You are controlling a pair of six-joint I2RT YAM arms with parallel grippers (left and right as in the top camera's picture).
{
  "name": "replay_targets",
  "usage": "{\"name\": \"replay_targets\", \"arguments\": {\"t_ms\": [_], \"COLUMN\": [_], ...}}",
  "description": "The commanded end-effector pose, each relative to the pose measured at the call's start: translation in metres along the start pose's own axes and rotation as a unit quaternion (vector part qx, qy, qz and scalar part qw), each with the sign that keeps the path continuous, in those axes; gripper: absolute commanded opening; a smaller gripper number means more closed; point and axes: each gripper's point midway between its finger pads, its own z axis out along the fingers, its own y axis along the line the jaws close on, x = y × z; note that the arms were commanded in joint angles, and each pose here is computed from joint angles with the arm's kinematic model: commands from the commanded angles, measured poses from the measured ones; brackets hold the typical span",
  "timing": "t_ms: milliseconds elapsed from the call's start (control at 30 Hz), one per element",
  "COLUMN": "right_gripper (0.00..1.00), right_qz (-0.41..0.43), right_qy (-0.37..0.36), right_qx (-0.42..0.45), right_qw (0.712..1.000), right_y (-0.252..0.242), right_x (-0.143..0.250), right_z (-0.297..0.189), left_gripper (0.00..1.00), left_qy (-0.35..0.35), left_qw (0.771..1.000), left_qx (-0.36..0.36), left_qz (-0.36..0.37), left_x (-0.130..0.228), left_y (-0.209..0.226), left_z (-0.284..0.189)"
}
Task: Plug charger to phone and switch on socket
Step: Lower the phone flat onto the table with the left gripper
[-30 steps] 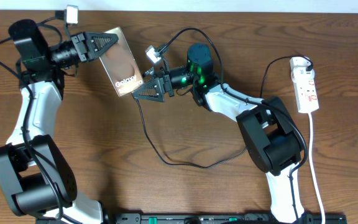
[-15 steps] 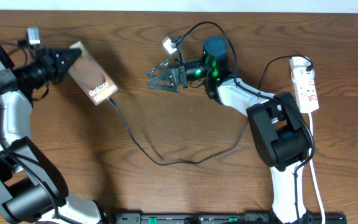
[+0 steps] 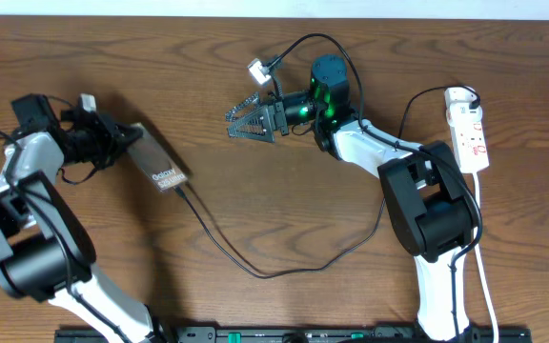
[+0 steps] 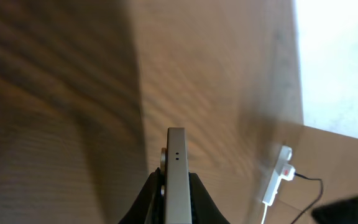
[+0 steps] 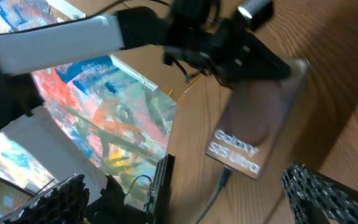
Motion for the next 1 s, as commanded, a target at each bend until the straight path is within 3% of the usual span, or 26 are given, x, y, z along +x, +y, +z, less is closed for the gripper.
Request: {"name": "replay_targets", "arguments": {"t_ms": [0,533,733,867,967], "right_gripper": [0.99,0.99,0.99,0.99,0.99], "right_qz": [-0.022,-0.028,-0.028,-0.028,-0.028], "right_qy": [0.005,0.006,0.006,0.006,0.006], "right_qx": [-0.008,-0.009,-0.009,-0.009,-0.009], "right_qw": [1.000,1.000,1.000,1.000,1.000], "right_y": [0.010,0.010,0.010,0.010,0.010], "right_x": [-0.006,-0.006,-0.006,-0.006,-0.006], "right_z": [0.001,0.001,0.001,0.001,0.001], "left_gripper": [0.07,0.09,0.22,0.24,0.33], "left_qy": [0.022,0.040,0.042,0.044,0.047], "left_qw": [1.000,0.999,0.998,0.998,0.998], "left_qx": [-0.004,-0.010,-0.011,-0.011,-0.013], "left_qz": [-0.016,-0.035,-0.037,-0.041,-0.044], "left_x": [0.004,0.010,0.011,0.013,0.015], "left_y": [0.018,0.036,0.036,0.037,0.037], "left_z": [0.015,0.028,0.028,0.028,0.027]}}
